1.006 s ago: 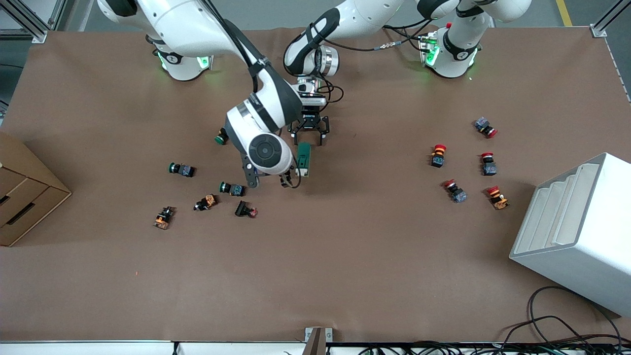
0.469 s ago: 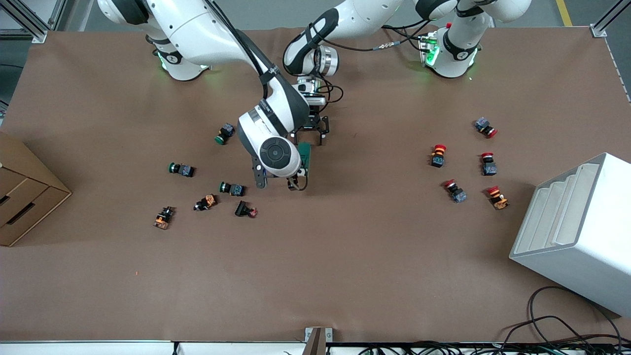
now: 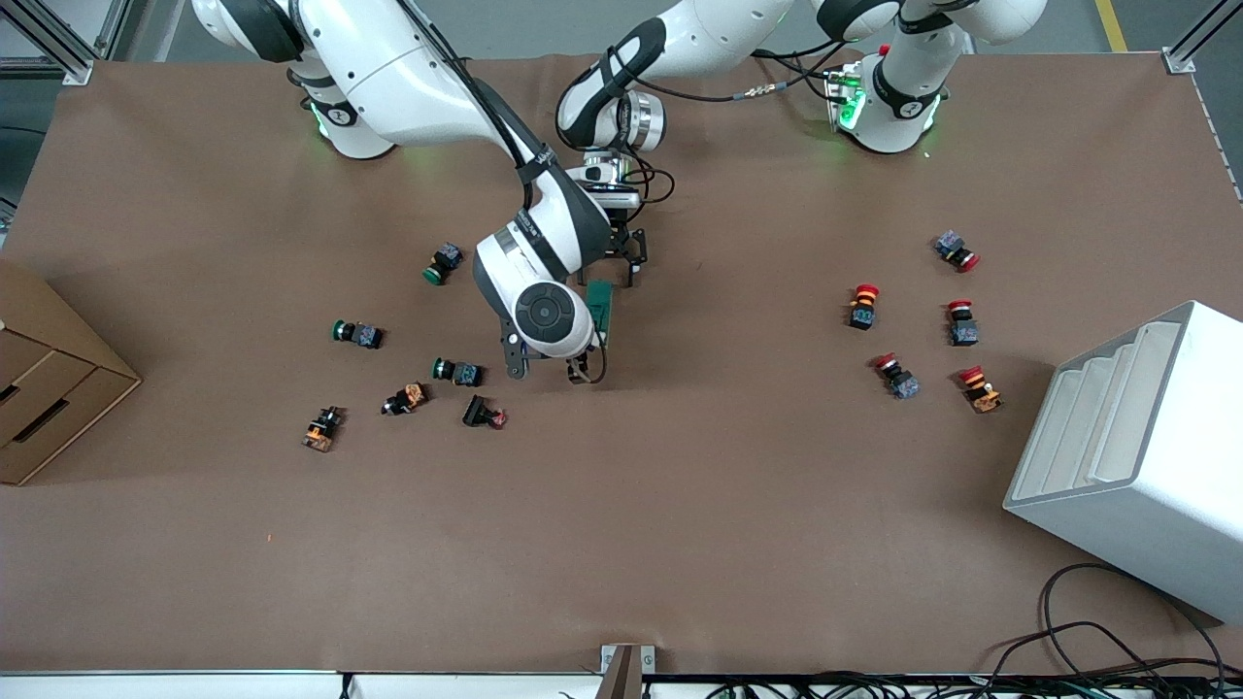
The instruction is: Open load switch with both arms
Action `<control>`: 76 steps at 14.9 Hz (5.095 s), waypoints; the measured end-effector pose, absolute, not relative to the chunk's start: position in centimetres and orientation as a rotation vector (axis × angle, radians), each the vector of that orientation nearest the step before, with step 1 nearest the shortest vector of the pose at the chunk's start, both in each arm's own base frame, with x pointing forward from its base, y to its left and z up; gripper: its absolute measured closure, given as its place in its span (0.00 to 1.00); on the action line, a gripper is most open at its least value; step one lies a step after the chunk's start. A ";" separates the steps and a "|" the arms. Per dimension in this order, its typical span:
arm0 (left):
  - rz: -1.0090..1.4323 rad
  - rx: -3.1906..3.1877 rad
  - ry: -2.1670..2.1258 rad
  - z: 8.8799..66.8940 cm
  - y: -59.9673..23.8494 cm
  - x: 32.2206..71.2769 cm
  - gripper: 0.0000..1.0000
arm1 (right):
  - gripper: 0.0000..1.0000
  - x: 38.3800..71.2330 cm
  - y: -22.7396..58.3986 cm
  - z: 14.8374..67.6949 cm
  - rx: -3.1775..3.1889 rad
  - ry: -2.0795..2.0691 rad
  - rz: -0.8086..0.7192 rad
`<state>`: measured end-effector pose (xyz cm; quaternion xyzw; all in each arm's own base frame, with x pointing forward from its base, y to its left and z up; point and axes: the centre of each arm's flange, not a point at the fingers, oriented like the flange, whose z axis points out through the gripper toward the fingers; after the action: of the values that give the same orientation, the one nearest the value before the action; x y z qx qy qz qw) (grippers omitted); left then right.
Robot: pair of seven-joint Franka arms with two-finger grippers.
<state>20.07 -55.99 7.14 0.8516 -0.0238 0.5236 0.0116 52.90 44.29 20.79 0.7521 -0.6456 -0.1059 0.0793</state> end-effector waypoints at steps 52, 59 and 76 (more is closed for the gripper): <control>1.637 2.641 -0.047 7.2 -57.1 20.5 0.00 | 0.00 57.8 38.5 31.2 2.583 -1.330 -0.420; 1.563 2.739 0.149 11.4 -60.3 22.3 0.01 | 0.00 66.1 13.6 42.9 3.007 -0.542 -0.365; 0.620 3.183 0.862 43.1 -42.2 55.7 0.00 | 0.00 61.7 -3.5 58.5 3.070 -0.061 -0.329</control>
<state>55.70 -42.24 43.07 0.9432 0.2555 0.1837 -0.1065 61.70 -3.48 58.51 0.9938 -0.0199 -0.1066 0.0265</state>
